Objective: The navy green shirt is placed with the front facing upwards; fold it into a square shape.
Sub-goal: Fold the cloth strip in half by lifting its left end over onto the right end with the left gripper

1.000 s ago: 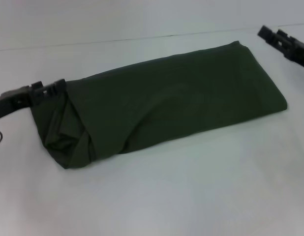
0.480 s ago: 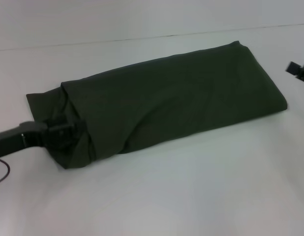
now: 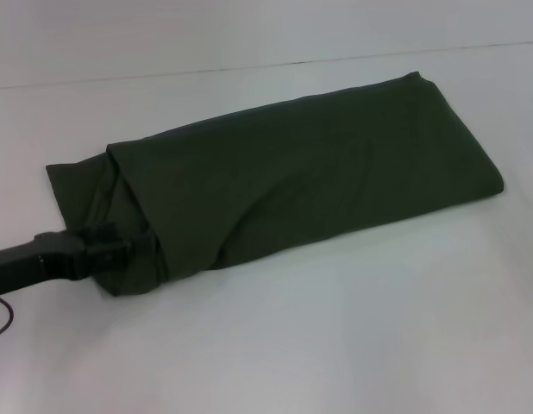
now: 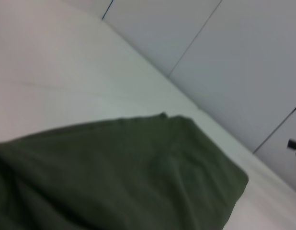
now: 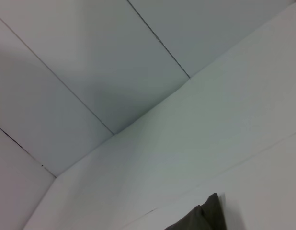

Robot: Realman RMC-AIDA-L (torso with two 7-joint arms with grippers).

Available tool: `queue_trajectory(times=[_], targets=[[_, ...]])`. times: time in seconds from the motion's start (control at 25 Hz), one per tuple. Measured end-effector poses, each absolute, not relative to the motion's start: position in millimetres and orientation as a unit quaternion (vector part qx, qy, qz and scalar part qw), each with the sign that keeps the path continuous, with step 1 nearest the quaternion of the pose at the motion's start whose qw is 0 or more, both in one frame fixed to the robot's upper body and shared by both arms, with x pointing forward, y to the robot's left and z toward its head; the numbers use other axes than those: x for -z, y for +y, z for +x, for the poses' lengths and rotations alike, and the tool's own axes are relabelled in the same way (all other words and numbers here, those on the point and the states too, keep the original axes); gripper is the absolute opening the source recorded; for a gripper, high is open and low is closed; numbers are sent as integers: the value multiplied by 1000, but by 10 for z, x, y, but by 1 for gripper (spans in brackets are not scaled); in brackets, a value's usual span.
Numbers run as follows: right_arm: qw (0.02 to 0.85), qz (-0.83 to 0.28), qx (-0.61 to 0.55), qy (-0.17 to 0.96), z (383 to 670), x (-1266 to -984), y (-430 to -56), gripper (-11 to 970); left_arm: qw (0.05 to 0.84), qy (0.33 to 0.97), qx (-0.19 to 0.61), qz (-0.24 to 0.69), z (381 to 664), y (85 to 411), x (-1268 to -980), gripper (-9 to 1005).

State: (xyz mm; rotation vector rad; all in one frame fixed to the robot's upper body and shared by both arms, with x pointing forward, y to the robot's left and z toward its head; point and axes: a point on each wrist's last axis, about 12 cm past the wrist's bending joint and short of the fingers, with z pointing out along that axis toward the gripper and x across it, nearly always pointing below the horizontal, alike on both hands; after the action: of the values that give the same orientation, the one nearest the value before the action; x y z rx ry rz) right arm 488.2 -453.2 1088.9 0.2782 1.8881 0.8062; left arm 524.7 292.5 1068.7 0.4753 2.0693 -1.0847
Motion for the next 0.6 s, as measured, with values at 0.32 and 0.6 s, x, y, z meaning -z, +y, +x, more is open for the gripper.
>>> queue_trajectory(times=[0.32, 0.6], targets=[[502, 110, -350, 784, 4965, -10932, -4479, 853, 340, 829, 393, 208, 5215, 2964, -10616, 949], [501, 109, -351, 783, 4978, -10939, -4474, 851, 323, 837, 382, 220, 5190, 2971, -10581, 946]])
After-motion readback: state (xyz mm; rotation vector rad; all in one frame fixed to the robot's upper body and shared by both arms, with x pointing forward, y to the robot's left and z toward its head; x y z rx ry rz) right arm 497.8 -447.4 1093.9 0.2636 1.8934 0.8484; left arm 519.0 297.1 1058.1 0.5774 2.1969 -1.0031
